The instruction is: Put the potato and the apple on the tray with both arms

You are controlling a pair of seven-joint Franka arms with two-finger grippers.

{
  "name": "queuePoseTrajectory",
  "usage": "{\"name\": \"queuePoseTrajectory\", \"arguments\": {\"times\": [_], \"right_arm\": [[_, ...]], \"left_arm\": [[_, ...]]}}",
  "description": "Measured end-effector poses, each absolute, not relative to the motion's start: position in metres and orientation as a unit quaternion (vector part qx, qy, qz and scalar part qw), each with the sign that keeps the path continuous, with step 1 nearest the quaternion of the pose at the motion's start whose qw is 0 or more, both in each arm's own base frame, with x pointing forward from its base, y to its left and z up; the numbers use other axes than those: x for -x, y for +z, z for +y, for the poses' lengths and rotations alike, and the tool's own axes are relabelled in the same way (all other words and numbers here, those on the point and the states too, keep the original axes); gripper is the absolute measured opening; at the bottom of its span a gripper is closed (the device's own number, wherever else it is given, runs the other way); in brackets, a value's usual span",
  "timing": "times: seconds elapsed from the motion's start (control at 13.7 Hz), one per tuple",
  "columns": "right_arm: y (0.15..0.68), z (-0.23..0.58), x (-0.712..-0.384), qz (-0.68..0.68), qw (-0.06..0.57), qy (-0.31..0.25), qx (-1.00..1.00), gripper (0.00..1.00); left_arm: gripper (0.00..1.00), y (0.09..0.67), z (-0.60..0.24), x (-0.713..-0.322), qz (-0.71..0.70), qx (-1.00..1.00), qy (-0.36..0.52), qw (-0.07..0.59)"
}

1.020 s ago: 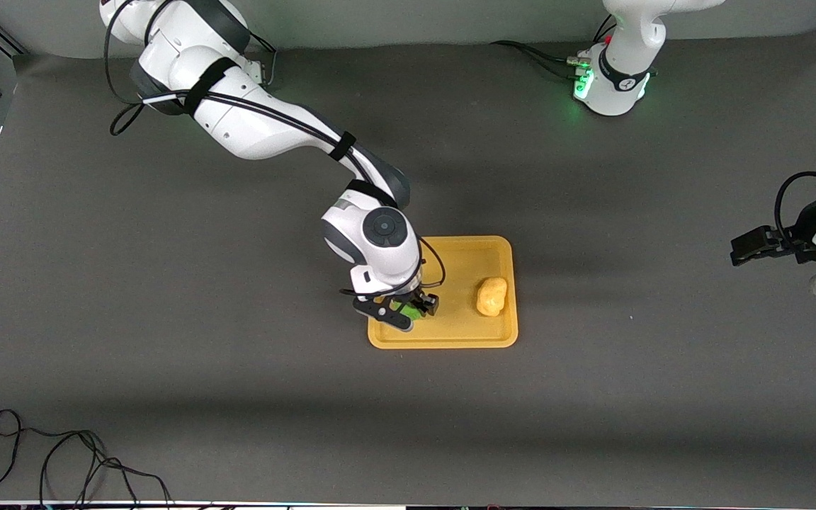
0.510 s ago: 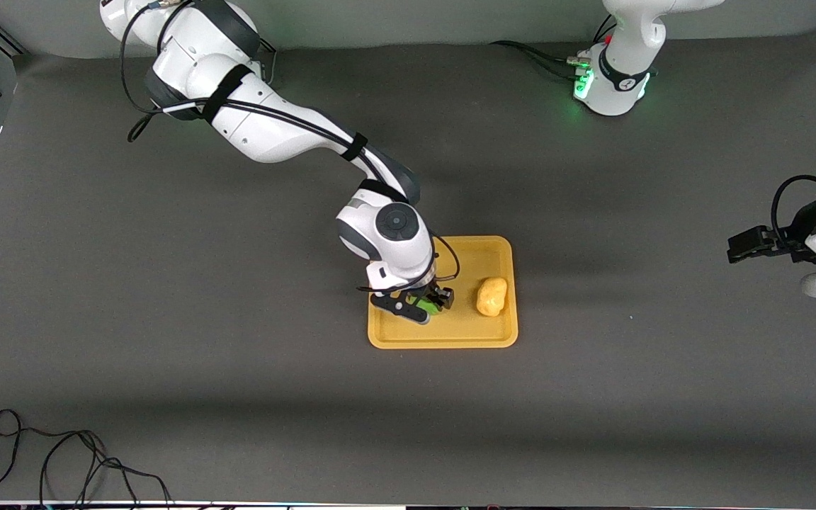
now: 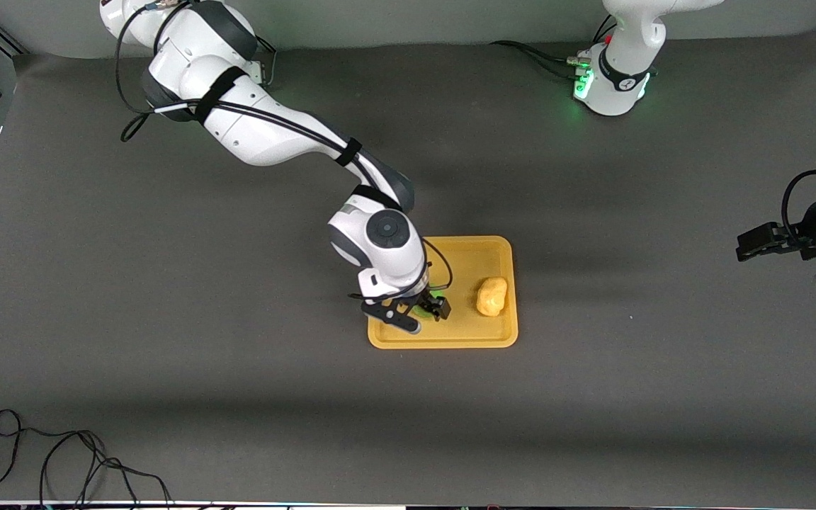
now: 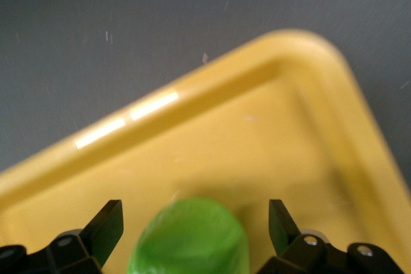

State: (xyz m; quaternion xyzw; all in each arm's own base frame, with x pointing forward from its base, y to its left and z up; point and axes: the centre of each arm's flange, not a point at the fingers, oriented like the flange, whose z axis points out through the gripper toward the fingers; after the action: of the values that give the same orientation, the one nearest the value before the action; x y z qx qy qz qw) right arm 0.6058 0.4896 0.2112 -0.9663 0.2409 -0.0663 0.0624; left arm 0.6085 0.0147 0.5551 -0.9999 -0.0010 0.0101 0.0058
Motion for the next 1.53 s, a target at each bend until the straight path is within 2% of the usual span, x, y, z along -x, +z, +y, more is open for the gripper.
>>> {"name": "queuePoseTrajectory", "arguments": {"times": [0.22,0.44,0.87,1.02,1.24,1.53], "right_arm": [[0.305,0.450,-0.633,0.253,0.066,-0.038,0.964,1.00],[0.399,0.364,-0.657,0.251,0.071,-0.003,0.965,1.00],[0.484,0.245,-0.665,0.174,-0.030,-0.027,0.984,1.00],[0.511,0.200,-0.666,0.148,-0.044,-0.023,0.988,1.00],[0.552,0.118,-0.657,0.131,-0.032,-0.011,0.991,1.00],[0.583,0.073,-0.607,0.142,-0.045,-0.030,0.988,1.00]], "left_arm": [[1.00,0.555,0.014,-0.608,-0.001,1.000,0.009,0.006],[1.00,0.555,0.015,-0.609,-0.001,1.000,0.009,0.005],[1.00,0.555,0.015,-0.609,-0.001,1.000,0.009,0.005],[1.00,0.555,0.015,-0.609,-0.001,1.000,0.009,0.005],[1.00,0.555,0.015,-0.609,-0.001,1.000,0.009,0.005],[1.00,0.555,0.015,-0.609,-0.001,1.000,0.009,0.005]]}}
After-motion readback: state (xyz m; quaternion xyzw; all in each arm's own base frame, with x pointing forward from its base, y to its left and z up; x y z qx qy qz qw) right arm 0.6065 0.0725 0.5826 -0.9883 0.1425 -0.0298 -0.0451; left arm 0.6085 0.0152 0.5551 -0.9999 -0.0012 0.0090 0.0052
